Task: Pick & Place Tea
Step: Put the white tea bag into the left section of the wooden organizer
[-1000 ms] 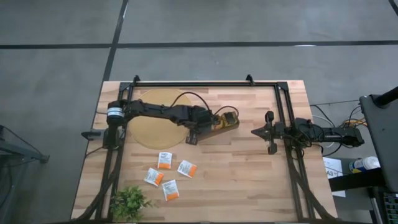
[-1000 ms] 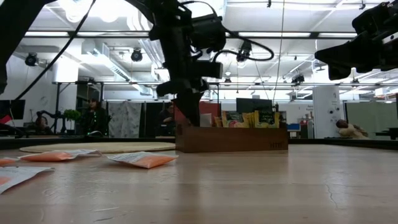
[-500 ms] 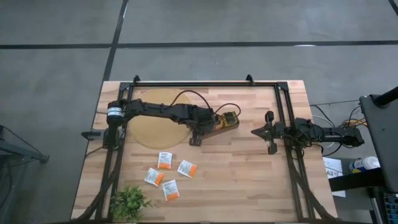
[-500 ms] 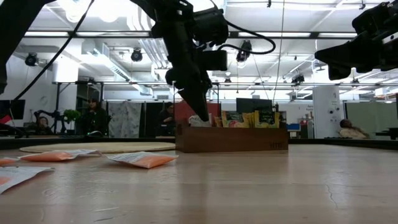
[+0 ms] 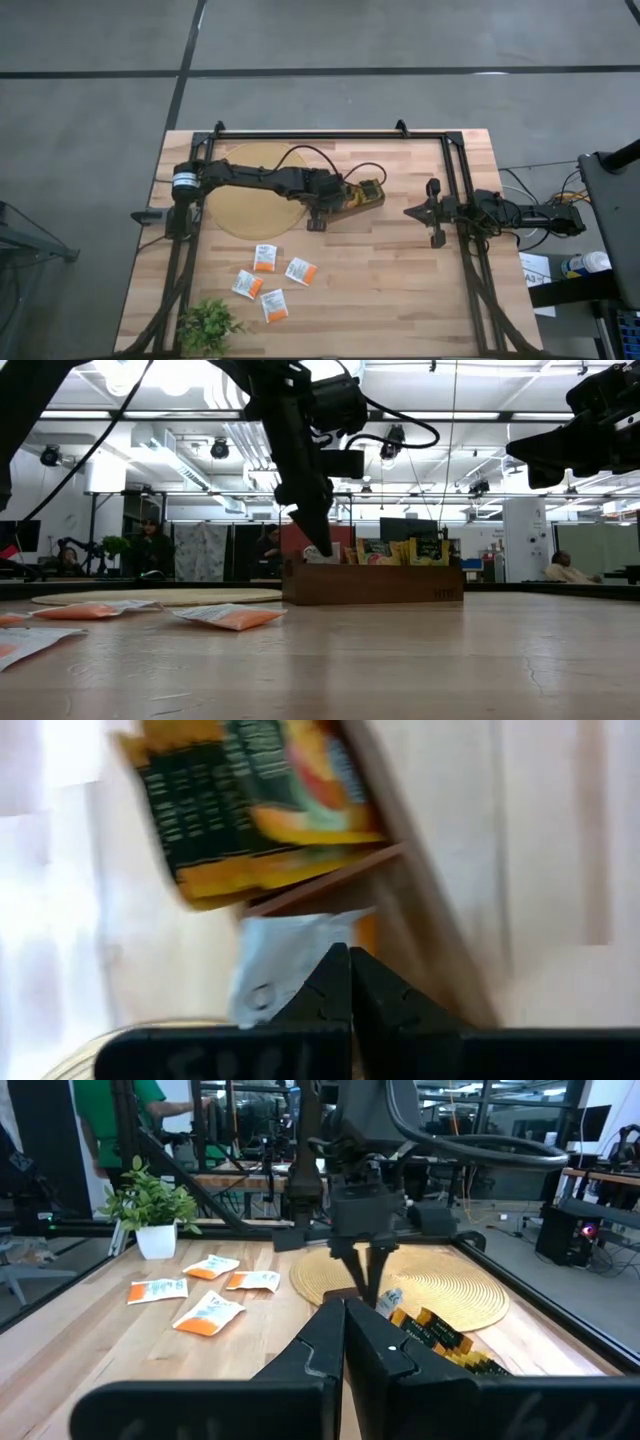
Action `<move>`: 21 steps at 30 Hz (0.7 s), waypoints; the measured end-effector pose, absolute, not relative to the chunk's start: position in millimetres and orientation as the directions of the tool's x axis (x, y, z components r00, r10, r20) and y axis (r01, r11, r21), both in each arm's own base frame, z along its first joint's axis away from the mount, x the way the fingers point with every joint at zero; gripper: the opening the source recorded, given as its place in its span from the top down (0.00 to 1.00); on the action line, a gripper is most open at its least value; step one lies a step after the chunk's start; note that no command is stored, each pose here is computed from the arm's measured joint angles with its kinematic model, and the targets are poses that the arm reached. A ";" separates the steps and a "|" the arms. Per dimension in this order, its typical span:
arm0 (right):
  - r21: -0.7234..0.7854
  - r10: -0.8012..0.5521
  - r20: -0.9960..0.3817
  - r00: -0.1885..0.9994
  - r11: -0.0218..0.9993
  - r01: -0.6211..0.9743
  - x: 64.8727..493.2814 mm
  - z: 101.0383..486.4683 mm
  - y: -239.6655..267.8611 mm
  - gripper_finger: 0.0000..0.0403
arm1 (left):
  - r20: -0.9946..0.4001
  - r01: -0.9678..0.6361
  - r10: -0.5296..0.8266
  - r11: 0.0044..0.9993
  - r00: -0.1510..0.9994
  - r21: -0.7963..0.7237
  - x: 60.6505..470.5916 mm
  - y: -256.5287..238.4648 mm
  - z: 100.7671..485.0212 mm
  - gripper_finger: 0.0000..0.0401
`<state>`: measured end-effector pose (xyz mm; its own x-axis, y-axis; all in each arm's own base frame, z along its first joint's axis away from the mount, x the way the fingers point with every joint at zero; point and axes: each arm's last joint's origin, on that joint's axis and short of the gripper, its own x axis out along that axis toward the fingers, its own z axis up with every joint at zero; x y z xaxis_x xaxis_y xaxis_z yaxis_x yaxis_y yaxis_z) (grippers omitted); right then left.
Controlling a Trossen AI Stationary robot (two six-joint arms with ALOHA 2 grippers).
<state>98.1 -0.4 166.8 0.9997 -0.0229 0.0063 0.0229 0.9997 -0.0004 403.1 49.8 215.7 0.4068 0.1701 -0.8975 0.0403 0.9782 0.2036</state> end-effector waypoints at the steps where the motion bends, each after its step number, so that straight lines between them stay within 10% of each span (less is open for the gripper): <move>1: 0.000 -0.023 0.006 1.000 1.000 0.023 98.1 166.8 -0.4 0.98 | -0.895 0.031 0.188 0.975 0.404 0.218 403.0 50.4 215.8 1.00; 21: 0.000 -0.023 0.006 1.000 1.000 0.023 98.1 166.8 -0.4 0.98 | -0.863 -0.130 0.348 0.938 0.366 0.322 402.2 55.2 219.0 1.00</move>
